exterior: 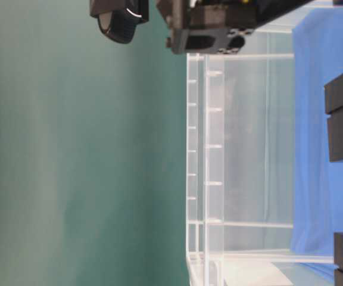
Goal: Take the box out of the case with the right arm.
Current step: 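Lower the box onto the table and open the right gripper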
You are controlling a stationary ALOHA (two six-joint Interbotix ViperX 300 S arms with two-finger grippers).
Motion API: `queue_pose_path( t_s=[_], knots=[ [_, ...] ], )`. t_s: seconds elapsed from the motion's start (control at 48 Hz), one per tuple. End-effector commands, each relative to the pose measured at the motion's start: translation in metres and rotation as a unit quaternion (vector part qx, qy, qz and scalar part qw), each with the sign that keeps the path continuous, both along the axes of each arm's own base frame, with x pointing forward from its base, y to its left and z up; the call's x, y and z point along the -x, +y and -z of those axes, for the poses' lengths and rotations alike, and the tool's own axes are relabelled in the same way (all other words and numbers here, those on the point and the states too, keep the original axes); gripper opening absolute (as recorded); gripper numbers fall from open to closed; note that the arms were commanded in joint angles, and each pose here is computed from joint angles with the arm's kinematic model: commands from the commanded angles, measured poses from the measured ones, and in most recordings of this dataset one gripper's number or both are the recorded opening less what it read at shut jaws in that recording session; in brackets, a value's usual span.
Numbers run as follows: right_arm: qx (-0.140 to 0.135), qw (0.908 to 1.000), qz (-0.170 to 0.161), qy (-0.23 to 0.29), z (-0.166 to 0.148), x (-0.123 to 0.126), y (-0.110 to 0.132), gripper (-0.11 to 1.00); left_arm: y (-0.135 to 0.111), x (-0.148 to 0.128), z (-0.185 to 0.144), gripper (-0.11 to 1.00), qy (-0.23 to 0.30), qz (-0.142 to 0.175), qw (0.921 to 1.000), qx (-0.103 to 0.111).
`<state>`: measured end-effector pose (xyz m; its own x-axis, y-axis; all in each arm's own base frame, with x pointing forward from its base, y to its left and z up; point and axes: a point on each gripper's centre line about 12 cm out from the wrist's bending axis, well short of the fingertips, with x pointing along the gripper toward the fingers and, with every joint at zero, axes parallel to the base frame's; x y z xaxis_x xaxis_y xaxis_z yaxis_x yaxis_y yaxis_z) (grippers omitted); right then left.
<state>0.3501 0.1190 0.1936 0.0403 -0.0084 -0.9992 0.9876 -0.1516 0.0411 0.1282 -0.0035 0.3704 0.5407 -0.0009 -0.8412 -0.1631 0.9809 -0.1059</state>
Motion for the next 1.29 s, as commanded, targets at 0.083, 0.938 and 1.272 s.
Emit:
queue_pose_path(
  t_s=[0.083, 0.938, 1.272],
  knots=[
    [-0.008, 0.9998, -0.001, -0.02, -0.013, -0.003, 0.002, 0.89, 0.0, -0.002, -0.004, 0.0, -0.006, 0.0, 1.0, 0.001],
    [0.01, 0.9997, -0.005, -0.022, -0.129, 0.001, -0.004, 0.88, 0.0, -0.002, -0.004, 0.0, -0.006, 0.0, 1.0, 0.0],
    [0.023, 0.9991, -0.014, -0.032, -0.141, -0.001, -0.009, 0.88, 0.0, -0.003, -0.004, 0.0, -0.005, 0.0, 1.0, 0.001]
  ],
)
